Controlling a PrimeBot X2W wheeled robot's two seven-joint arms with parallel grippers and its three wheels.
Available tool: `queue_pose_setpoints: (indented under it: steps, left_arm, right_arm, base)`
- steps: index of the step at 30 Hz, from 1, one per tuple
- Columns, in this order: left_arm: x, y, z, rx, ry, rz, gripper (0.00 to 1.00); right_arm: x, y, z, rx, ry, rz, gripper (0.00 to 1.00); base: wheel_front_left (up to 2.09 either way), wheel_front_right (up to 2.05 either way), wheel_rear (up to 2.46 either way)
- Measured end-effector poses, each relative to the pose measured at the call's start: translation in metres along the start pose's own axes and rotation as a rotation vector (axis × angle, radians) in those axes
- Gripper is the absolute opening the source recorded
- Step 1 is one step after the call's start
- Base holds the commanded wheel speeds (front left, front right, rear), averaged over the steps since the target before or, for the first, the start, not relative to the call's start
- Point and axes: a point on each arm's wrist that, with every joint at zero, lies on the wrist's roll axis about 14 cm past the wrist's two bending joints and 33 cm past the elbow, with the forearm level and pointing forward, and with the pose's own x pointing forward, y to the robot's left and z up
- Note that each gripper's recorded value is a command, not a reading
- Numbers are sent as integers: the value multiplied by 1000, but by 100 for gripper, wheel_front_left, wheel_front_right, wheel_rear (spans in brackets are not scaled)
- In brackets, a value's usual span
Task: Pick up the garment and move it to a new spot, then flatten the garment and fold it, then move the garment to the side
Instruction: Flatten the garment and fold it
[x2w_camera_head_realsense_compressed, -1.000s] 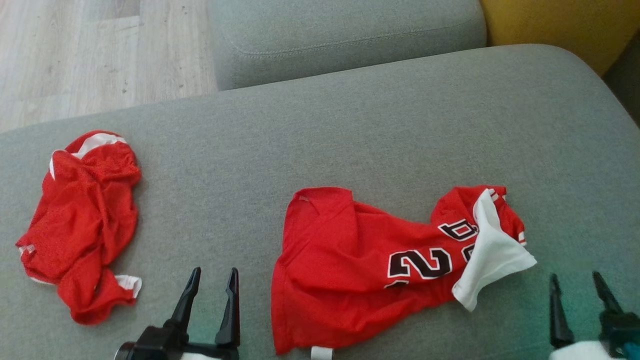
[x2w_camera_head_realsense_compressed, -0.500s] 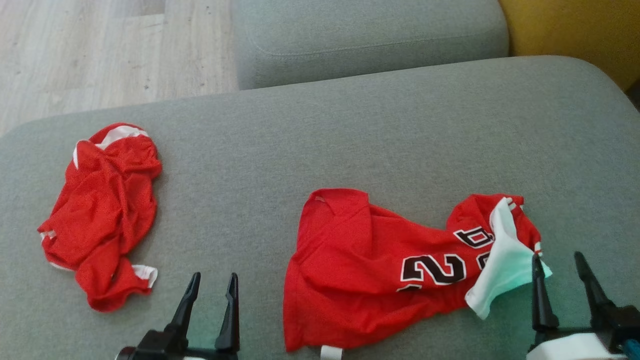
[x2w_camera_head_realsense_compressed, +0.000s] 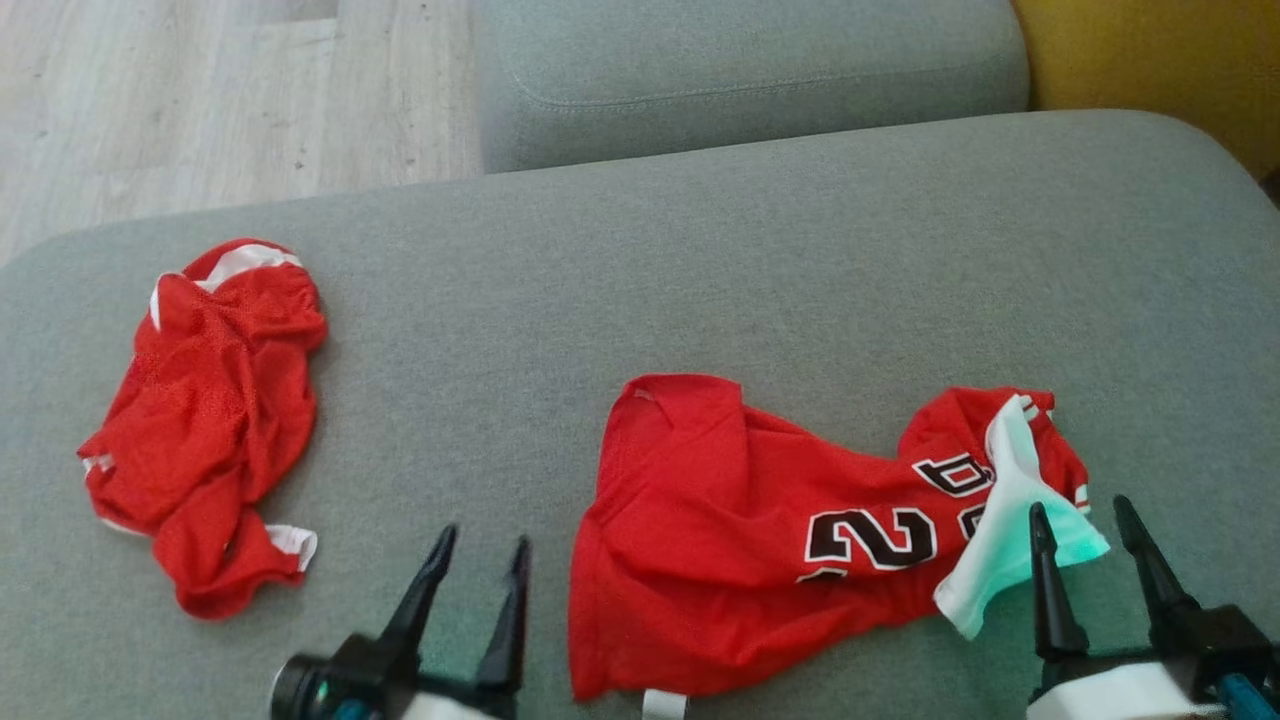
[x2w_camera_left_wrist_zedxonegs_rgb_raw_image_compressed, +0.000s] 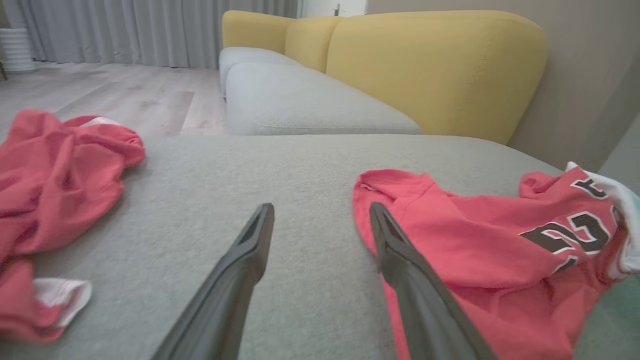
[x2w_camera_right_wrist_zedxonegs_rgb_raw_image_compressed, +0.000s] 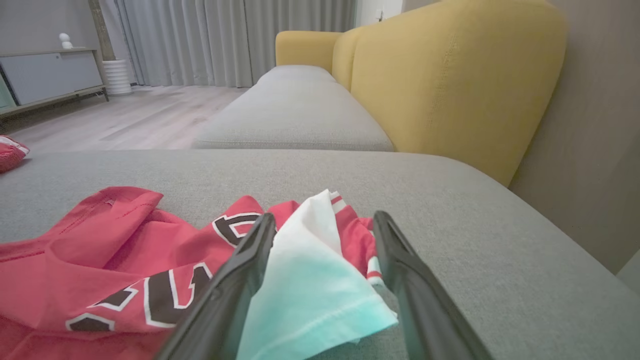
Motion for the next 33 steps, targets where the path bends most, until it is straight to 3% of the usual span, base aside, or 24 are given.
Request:
queue_pose_setpoints:
  steps: [5, 13, 28, 29, 30, 31, 33]
  left_arm:
    - [29, -41, 7, 57, -3, -171, 100]
    - [46, -128, -19, 138, 139, -520, 100]
    - [53, -132, -74, 287, 372, -658, 100]
    - [55, -131, -75, 298, 380, -660, 83]
    - [56, -129, -77, 309, 388, -663, 24]
    - [57, -128, -79, 321, 397, -668, 0]
    - [60, -125, -83, 333, 421, -668, 0]
  right_arm:
    - [1, 2, 1, 0, -2, 5, 100]
    - [11, 18, 0, 7, 6, 50, 100]
    - [18, 29, -5, 11, 23, 79, 100]
    - [19, 30, -5, 11, 24, 82, 100]
    - [19, 31, -5, 11, 24, 85, 100]
    - [20, 32, -5, 10, 24, 87, 100]
    - [23, 32, -3, 9, 20, 90, 100]
  base:
    - [0, 0, 0]
    - [0, 0, 0]
    - [0, 0, 0]
    - [0, 0, 0]
    - [0, 0, 0]
    - [0, 0, 0]
    - [0, 0, 0]
